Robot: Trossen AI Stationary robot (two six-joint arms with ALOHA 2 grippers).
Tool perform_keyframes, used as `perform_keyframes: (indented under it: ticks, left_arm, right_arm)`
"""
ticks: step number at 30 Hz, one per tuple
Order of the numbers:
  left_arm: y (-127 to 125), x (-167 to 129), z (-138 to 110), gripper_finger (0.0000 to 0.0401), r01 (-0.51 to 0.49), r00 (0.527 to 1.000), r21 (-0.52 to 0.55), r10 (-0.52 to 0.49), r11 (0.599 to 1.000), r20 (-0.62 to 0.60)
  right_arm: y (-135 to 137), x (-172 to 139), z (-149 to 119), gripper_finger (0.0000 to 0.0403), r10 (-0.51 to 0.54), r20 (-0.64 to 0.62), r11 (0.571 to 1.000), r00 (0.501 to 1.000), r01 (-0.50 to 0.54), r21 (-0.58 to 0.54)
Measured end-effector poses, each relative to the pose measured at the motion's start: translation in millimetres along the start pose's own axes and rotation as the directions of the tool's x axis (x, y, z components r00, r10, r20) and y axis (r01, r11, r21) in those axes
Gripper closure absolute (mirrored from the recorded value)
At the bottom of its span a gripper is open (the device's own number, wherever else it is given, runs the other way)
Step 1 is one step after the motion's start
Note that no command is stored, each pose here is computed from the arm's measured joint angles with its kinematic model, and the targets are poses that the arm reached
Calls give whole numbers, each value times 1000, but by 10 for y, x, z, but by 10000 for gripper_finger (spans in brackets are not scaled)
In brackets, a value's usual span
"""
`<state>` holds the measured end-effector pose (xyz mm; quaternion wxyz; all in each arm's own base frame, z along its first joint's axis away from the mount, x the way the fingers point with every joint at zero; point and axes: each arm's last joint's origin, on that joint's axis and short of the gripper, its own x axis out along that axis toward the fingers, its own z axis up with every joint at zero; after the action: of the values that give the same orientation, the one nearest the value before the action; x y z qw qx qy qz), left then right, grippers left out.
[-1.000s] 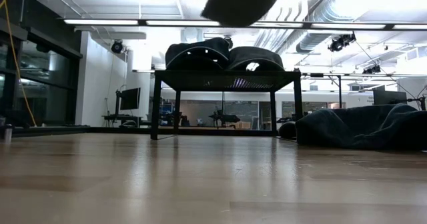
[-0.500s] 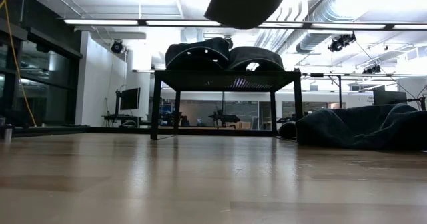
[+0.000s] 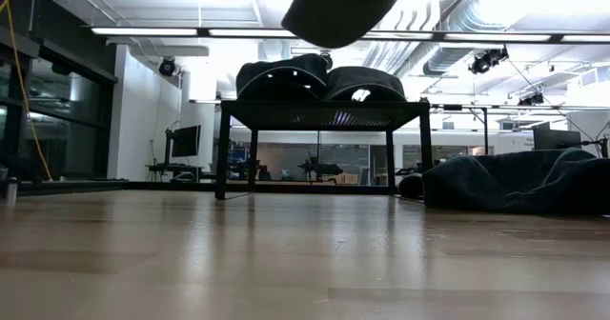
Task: Pick & Place hat
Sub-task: Stack the bottom gray cap on top of the gray cap on the shelf
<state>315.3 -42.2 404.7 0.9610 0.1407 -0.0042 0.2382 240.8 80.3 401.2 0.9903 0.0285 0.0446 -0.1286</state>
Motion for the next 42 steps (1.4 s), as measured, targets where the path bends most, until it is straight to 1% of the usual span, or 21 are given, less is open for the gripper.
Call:
perform_keyframes:
  ticks: [3, 6, 11, 14, 18, 23, 25, 28, 31, 36, 39, 42]
  left_arm:
    - [0, 0, -1, 401, 0, 1000, 0, 0, 1000, 0]
    - [0, 0, -1, 401, 0, 1000, 0, 0, 1000, 0]
    - [0, 0, 0, 401, 1, 1000, 0, -1, 1000, 0]
    - [-1, 0, -1, 401, 1, 1000, 0, -1, 1000, 0]
    - [0, 0, -1, 401, 1, 1000, 0, -1, 1000, 0]
    - [-2, -1, 0, 397, 2, 1000, 0, -2, 1000, 0]
    - [-2, -1, 1, 390, 1, 1000, -1, -1, 1000, 1]
    - [-2, -1, 2, 372, 1, 1000, 7, -1, 1000, 2]
    - [5, -6, 15, 348, 5, 1000, 32, -5, 999, 12]
    - [62, -68, 88, 307, 52, 997, 44, -54, 998, 51]
    - [104, -121, 140, 291, 96, 992, 59, -101, 994, 81]
    - [144, -175, 195, 286, 156, 980, 61, -162, 986, 120]
  right_arm:
    - [4, 0, -6, 319, 16, -7, 1000, 1000, -16, -15]
    - [8, 0, -7, 346, 29, -9, 999, 1000, -29, -16]
    - [13, 0, -8, 375, 45, -11, 999, 999, -45, -14]
    - [11, -3, -5, 388, 45, -10, 999, 999, -45, 11]
    - [10, -5, 5, 388, 46, -2, 999, 999, -46, 30]
    - [-27, -40, 45, 388, 43, 16, 995, 999, -44, 88]
    - [-43, -64, 65, 388, 44, 24, 993, 999, -47, 113]
    - [-69, -104, 103, 388, 45, 29, 992, 999, -48, 119]
    - [-109, -144, 233, 388, 59, 16, 990, 998, -61, 126]
    - [-263, -254, 512, 388, 71, -43, 986, 997, -63, 156]
    - [-377, -325, 671, 388, 91, -68, 983, 993, -79, 168]
    - [-507, -396, 807, 388, 117, -96, 979, 988, -98, 180]
